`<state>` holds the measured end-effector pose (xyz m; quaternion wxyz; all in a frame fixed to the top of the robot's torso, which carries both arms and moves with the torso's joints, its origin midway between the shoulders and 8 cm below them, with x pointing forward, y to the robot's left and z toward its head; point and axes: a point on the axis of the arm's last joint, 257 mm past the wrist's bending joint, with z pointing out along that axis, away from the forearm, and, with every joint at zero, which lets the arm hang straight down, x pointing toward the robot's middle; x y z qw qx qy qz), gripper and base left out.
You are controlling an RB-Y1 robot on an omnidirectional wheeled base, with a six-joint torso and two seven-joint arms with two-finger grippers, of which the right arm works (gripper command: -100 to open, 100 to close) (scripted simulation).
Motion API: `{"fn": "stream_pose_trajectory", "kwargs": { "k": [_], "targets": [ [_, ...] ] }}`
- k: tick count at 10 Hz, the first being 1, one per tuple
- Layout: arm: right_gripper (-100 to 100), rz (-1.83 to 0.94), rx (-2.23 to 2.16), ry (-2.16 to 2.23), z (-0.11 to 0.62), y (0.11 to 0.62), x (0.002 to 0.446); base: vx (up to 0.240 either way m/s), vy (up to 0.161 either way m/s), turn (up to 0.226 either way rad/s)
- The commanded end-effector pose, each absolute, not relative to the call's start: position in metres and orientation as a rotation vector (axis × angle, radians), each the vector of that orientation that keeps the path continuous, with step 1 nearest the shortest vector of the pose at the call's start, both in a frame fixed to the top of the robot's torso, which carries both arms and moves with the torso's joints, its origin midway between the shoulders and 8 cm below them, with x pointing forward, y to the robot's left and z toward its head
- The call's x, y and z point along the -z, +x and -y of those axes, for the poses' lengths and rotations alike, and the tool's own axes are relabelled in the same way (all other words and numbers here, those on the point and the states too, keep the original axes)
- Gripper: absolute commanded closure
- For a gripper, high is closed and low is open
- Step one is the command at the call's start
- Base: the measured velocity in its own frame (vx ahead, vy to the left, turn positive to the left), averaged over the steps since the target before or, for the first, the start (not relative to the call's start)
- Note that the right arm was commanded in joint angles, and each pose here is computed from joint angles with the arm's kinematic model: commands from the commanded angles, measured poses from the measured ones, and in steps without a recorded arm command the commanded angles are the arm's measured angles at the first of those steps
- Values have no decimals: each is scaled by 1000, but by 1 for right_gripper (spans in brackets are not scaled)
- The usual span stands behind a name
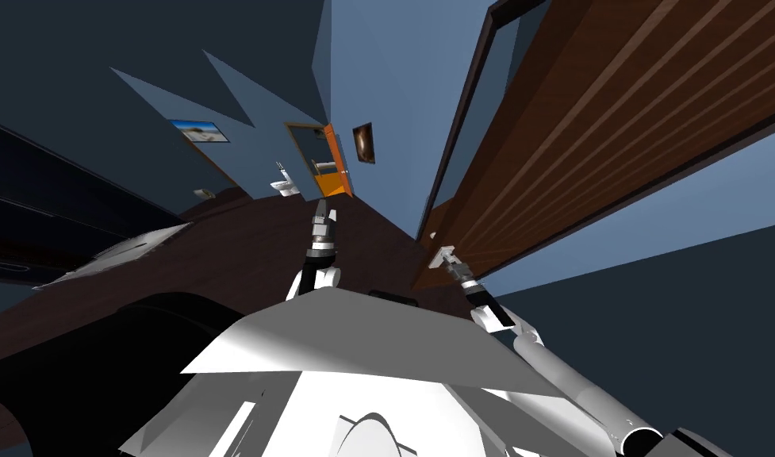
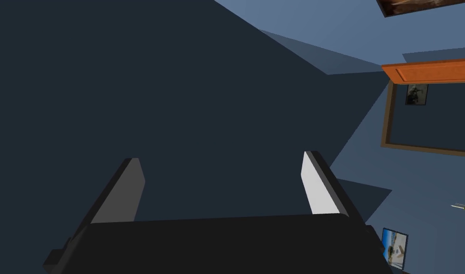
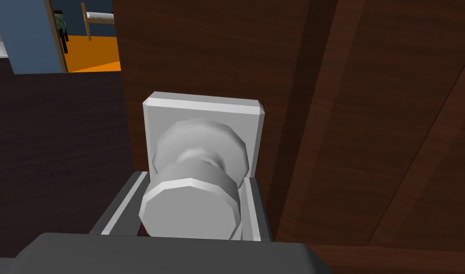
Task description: Pull the door open
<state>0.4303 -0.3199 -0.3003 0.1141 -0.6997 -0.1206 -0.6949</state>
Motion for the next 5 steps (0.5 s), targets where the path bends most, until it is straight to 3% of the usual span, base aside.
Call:
{"fn": "stream_pose_trajectory", "kwargs": {
  "k": [1,5],
  "targets": [
    [100,362,2033,-2049,327,420,304,34,43,15],
    [100,395,2015,-2047,350,385,314,33,42,9]
  ]
}}
